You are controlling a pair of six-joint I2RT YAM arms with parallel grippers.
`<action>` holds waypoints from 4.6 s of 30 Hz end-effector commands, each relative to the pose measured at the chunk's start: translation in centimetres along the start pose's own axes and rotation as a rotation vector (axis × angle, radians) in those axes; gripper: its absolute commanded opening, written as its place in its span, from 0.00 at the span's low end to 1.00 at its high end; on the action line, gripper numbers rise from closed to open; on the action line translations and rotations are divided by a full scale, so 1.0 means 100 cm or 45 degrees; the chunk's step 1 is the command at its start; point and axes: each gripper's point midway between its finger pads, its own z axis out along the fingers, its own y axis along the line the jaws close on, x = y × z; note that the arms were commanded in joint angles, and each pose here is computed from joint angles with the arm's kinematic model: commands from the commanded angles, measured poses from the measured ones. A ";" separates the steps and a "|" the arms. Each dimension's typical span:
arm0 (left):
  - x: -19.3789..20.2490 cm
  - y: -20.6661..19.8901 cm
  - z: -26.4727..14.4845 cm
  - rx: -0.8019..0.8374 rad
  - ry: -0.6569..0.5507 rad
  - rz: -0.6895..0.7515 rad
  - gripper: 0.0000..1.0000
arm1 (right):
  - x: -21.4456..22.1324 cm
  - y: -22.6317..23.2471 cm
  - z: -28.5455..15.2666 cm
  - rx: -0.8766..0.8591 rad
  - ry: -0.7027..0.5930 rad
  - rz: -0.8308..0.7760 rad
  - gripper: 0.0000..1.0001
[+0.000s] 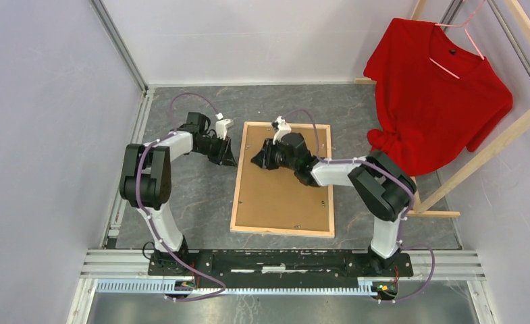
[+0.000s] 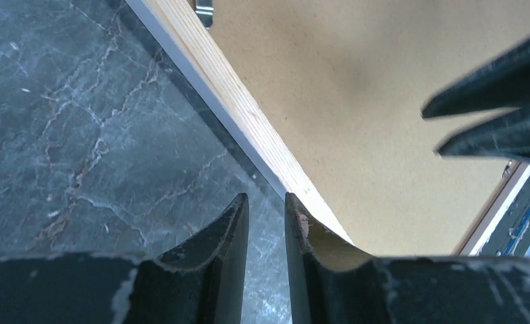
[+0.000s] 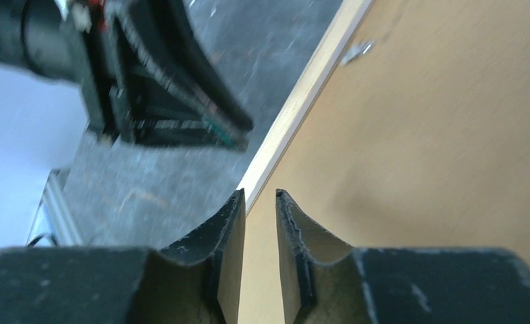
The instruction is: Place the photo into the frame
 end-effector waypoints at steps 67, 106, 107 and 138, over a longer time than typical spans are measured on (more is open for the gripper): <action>0.014 0.002 0.018 0.032 0.036 -0.012 0.34 | -0.022 -0.094 0.106 0.248 -0.046 0.050 0.00; 0.069 -0.018 -0.004 -0.063 0.193 0.227 0.37 | -0.078 -0.235 -0.186 0.985 -0.316 0.148 0.86; 0.071 -0.020 -0.004 -0.061 0.198 0.240 0.37 | -0.074 -0.238 -0.180 0.961 -0.280 0.164 0.86; 0.059 -0.122 -0.051 0.132 0.303 0.889 0.67 | -0.191 -0.164 -0.042 0.567 -0.245 0.054 0.98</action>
